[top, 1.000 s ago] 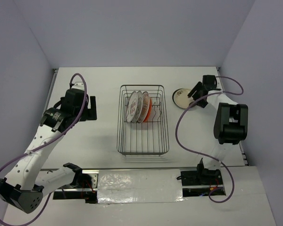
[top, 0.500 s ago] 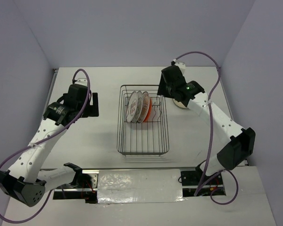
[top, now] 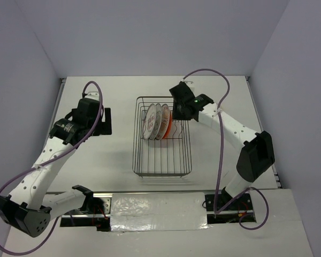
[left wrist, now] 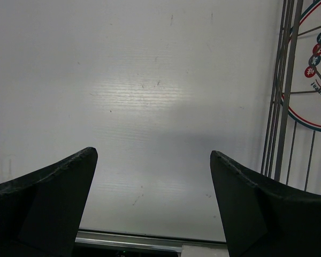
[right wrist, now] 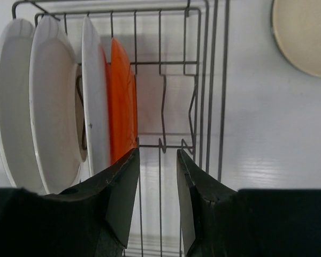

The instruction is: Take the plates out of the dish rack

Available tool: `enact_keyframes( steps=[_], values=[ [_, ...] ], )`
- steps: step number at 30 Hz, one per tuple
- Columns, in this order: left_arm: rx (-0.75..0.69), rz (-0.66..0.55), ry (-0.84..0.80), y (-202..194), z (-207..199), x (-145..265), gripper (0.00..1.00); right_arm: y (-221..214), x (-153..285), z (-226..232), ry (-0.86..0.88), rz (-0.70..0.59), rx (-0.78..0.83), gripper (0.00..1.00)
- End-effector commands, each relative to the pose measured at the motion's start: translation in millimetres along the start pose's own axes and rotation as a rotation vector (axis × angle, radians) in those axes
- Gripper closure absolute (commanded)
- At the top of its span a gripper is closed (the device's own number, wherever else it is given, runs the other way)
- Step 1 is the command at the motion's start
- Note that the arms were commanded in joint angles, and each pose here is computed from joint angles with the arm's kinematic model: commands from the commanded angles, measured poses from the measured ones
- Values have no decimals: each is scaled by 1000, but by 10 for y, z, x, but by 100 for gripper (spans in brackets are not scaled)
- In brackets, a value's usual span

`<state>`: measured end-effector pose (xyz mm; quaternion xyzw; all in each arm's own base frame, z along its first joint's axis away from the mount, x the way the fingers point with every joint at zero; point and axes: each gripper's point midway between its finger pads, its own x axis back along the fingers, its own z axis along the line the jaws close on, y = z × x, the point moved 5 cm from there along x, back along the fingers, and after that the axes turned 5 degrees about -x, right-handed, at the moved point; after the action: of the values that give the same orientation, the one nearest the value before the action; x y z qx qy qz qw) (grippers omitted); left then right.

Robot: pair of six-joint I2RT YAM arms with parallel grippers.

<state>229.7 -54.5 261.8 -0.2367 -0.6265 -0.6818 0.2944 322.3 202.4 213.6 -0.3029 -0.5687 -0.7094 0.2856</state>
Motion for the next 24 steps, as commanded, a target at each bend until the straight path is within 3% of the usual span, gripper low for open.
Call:
enact_keyframes(
  steps=[1,12,16,20,21,22,24],
  values=[
    [16,-55,1,59,34,53,1,-29,-19,184,114,13,-18,58],
    [9,-55,-12,18,25,52,1,-112,-206,327,164,60,-35,52],
    [12,-58,-12,14,32,55,1,-173,-369,287,101,79,-21,53],
    [10,-58,-7,18,38,58,1,-188,-437,194,9,72,-44,63],
    [9,-59,-8,18,36,63,1,-188,-436,179,-2,68,-52,68],
    [10,-62,-9,20,39,70,1,-157,-413,166,-13,51,-64,79],
    [11,-60,-6,10,41,60,1,-147,-377,141,-35,45,-86,84]
  ],
)
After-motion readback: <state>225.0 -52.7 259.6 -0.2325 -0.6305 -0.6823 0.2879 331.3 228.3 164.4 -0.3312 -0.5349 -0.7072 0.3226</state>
